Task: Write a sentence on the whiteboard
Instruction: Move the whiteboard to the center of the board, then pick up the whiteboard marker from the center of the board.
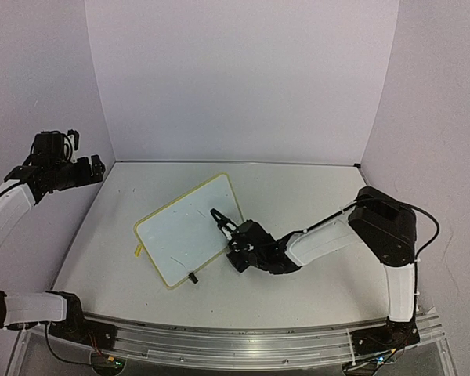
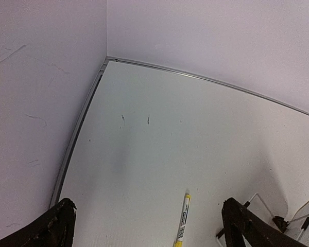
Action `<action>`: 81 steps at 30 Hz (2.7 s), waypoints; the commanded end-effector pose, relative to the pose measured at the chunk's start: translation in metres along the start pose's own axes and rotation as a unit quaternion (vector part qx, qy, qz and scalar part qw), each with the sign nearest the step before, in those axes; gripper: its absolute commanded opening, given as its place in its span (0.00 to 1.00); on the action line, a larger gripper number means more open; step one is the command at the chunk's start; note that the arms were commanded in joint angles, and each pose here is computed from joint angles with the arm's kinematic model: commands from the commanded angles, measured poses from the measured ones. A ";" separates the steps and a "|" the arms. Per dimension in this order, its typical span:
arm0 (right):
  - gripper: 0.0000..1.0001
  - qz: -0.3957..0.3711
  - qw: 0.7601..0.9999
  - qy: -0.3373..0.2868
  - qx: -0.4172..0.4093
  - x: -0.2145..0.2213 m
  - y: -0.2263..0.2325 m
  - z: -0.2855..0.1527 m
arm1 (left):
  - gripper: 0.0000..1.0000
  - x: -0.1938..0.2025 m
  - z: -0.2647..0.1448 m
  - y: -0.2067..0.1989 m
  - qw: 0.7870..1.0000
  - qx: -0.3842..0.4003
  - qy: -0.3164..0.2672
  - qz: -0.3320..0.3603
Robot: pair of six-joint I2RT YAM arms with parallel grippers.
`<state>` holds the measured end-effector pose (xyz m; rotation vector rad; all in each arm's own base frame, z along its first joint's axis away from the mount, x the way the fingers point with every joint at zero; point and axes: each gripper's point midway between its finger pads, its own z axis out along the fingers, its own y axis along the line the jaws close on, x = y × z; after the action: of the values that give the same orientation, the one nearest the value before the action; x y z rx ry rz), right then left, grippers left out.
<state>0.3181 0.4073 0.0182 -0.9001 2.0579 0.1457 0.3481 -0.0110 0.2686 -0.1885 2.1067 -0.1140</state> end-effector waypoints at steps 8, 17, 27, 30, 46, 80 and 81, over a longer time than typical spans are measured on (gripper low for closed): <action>0.00 0.137 0.961 -0.002 0.240 0.010 -0.104 -0.047 | 0.94 0.026 0.006 -0.008 0.996 0.014 0.044 -0.082; 0.00 0.203 0.944 0.021 0.261 0.032 -0.118 -0.042 | 0.95 0.101 0.023 -0.038 0.990 0.011 0.111 -0.085; 0.27 0.235 0.944 0.038 0.227 0.048 -0.108 -0.046 | 0.94 0.183 0.036 -0.036 0.975 0.006 0.206 -0.085; 0.40 0.238 0.946 0.040 0.216 0.050 -0.106 -0.050 | 0.94 0.200 0.040 -0.038 0.970 0.009 0.229 -0.083; 0.65 0.270 0.952 0.014 0.144 0.041 -0.090 -0.100 | 0.58 0.244 0.064 -0.059 0.950 0.026 0.309 -0.024; 0.69 0.283 0.951 -0.021 0.125 0.016 -0.107 -0.152 | 0.08 0.258 0.089 -0.055 0.943 -0.018 0.329 0.046; 0.70 0.280 0.952 -0.022 0.120 0.014 -0.107 -0.155 | 0.06 0.256 0.088 -0.055 0.944 -0.019 0.326 0.043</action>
<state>0.2808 0.2571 0.1064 -0.1342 2.1940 0.1703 0.2894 -0.1091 0.0092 -0.0712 2.8076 -0.0867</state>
